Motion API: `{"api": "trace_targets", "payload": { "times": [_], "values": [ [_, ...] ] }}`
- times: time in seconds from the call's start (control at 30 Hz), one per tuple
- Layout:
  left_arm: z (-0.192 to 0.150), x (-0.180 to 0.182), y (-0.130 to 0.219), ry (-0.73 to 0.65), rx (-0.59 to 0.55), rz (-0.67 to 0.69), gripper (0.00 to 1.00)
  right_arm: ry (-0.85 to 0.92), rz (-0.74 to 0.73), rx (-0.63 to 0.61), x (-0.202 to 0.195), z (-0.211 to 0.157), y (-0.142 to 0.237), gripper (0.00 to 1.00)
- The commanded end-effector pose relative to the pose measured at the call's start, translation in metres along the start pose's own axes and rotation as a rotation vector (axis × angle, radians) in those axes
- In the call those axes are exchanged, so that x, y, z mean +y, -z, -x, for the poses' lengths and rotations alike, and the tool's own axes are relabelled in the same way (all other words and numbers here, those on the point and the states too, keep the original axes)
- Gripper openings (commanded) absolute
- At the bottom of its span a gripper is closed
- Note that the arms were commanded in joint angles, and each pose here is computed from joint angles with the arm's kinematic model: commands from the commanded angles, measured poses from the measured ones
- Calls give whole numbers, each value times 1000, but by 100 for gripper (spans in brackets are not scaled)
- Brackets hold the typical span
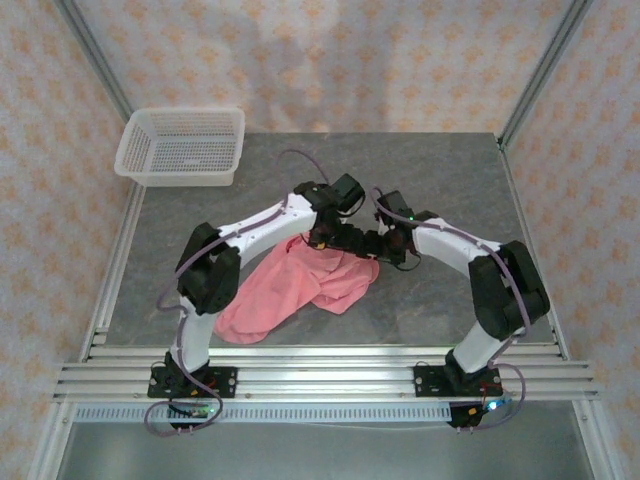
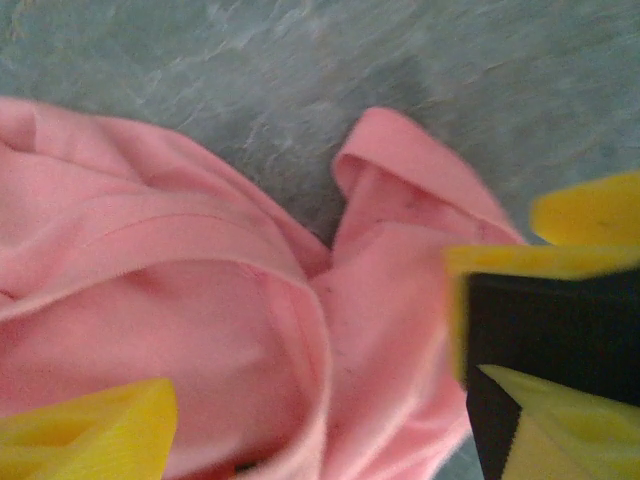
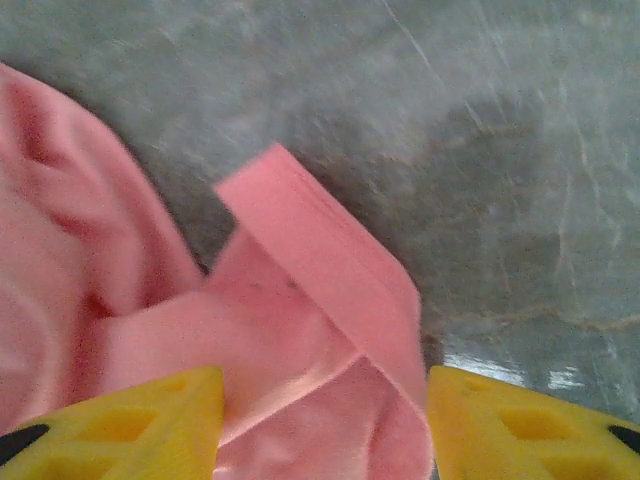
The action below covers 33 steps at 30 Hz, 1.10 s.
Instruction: Fold the inside-out t-shirt
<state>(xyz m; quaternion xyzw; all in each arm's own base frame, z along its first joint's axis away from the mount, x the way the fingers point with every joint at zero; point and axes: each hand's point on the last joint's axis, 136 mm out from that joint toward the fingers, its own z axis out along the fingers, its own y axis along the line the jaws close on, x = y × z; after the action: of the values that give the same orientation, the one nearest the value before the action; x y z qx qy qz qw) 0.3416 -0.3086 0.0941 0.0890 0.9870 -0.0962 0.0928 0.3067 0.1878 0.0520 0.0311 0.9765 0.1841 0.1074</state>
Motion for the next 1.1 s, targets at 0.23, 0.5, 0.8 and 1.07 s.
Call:
{"api": "trace_targets", "payload": {
  "times": [0.23, 0.5, 0.8, 1.07],
  "values": [
    [8, 35, -20, 116, -1, 123, 49, -64, 36, 31, 1, -12, -10, 35],
    [38, 30, 38, 176, -149, 15, 0, -46, -17, -54, -7, -2, 5, 0],
    [74, 37, 255, 201, -560, -388, 0, -104, -170, -370, -74, -4, 69, 0],
    [-27, 101, 209, 212, -461, -161, 0, -108, -201, -325, -97, -46, 67, 10]
  ]
}}
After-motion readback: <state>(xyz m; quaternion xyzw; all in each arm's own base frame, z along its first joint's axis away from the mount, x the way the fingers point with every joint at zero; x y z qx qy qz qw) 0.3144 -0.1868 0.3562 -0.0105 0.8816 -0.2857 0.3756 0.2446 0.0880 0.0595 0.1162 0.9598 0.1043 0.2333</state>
